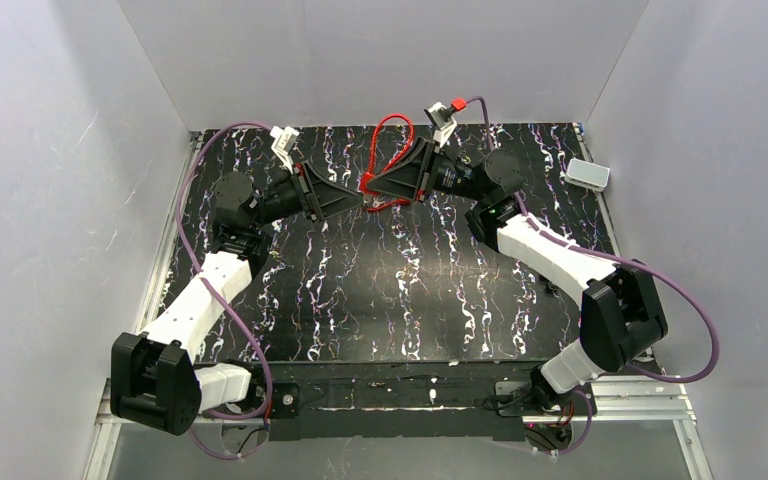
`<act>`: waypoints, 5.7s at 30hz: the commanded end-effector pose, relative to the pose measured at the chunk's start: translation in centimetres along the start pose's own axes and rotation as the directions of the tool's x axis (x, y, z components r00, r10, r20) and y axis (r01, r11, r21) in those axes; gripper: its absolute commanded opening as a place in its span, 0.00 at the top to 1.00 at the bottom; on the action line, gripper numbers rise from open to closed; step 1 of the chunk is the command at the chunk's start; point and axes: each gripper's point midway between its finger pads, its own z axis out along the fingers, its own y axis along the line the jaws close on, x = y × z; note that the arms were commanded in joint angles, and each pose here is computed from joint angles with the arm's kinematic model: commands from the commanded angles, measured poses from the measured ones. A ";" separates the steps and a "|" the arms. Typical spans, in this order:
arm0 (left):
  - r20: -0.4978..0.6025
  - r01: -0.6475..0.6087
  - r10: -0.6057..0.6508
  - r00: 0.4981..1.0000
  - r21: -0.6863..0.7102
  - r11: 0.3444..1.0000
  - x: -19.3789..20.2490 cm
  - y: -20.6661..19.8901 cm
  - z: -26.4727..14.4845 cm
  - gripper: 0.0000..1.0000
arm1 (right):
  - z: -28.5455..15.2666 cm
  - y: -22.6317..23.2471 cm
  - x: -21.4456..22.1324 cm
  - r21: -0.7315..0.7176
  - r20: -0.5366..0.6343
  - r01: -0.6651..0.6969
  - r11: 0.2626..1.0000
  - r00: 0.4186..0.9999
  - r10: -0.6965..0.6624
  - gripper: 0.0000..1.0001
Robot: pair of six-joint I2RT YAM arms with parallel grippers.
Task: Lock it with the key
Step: Lock the lock, then place the lock at the center of the board.
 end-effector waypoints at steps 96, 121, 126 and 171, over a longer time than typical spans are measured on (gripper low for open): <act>-0.182 -0.127 0.079 0.980 -0.268 0.955 4.2 0.6 -0.5 1.00 | -0.5 -4.5 -7.9 0.164 0.308 -0.083 0.983 0.951 0.029 0.99; -0.069 0.069 -0.081 0.994 -0.158 0.985 1.9 -0.7 -4.3 1.00 | -4.8 -9.4 0.1 0.361 -0.293 0.408 0.839 0.903 -0.313 0.99; -0.002 0.110 -0.113 0.994 -0.215 0.971 0.6 1.1 -6.2 1.00 | -8.9 -14.1 2.3 0.415 -0.573 0.611 0.674 0.751 -0.328 0.99; 0.157 0.181 -0.136 0.978 -0.325 0.928 -1.8 5.4 -12.7 1.00 | -12.5 -29.8 14.0 -0.132 -0.991 0.930 0.344 -0.137 -0.009 0.48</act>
